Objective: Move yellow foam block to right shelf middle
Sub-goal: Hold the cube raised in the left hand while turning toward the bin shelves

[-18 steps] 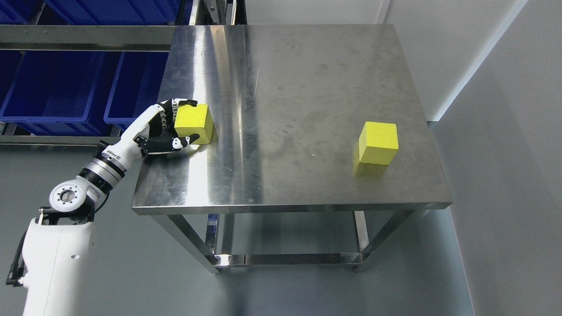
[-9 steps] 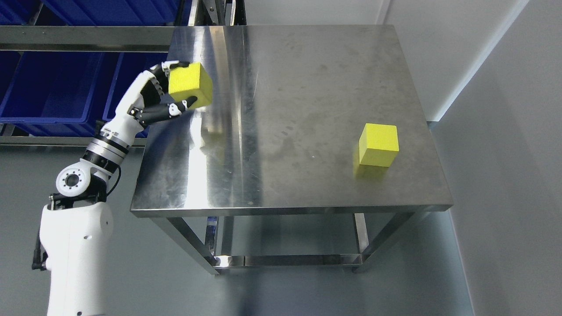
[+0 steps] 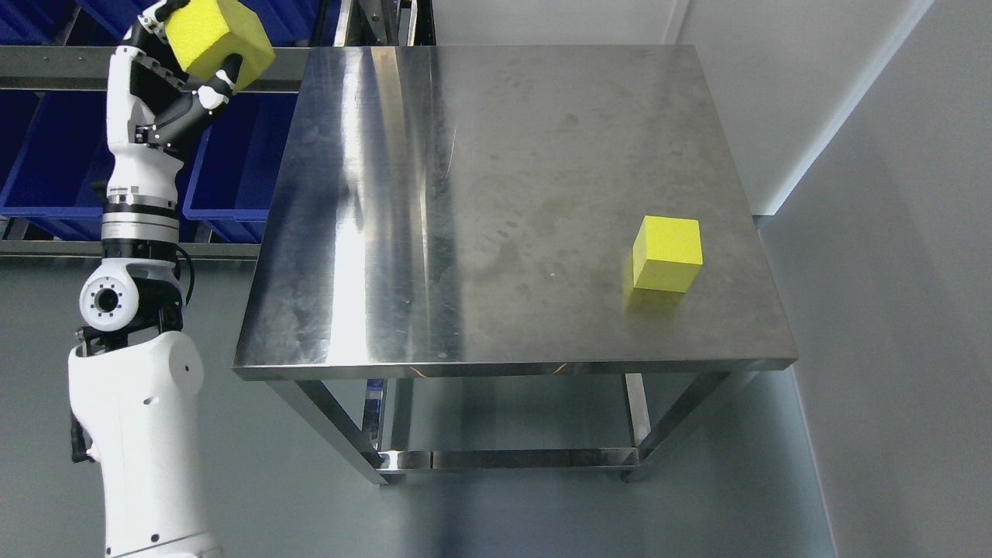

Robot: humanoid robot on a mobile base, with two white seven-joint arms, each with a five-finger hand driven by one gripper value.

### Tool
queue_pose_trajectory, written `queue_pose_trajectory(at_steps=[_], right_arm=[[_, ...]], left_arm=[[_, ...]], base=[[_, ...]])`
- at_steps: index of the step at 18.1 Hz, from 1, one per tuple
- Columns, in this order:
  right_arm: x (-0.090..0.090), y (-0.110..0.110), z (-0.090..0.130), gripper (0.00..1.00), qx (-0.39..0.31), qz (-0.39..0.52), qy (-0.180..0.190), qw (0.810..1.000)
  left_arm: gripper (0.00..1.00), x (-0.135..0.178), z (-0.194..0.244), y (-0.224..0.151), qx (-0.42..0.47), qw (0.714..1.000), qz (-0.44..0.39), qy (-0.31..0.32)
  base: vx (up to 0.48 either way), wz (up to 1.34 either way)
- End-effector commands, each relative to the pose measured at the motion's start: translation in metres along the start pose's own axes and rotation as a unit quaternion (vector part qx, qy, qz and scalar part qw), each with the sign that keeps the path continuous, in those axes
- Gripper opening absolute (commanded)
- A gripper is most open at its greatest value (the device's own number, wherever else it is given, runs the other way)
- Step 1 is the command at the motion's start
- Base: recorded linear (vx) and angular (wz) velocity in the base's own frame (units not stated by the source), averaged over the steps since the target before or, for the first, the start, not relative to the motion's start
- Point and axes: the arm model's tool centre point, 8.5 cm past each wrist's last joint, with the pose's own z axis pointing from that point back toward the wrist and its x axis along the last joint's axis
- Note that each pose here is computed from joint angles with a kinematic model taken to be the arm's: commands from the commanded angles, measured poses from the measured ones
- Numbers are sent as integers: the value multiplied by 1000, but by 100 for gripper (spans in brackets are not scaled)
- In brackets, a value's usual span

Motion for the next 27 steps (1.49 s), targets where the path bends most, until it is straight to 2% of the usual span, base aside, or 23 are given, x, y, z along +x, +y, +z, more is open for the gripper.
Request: queue_pose_trajectory(at_steps=[1,8,15,27], right_arm=[[8,-11,-1,100,-9,1,-10,1000],[8,-11,-1,100,-9,1,-10,1000],[8,-11,-1,100,-9,1,-10,1000],[8,-11,-1,100,-9,1,-10,1000]], left_arm=[[34,23,15,9,29,998,-1,-50],[34,17,33,10,15,999,-9,-44],[34,23,30,9,14,998,-11,-52],[35,13,38,1,2,999,-9,-38]], base=[[-23,6],[-12,145],[2,388],[-53,905]])
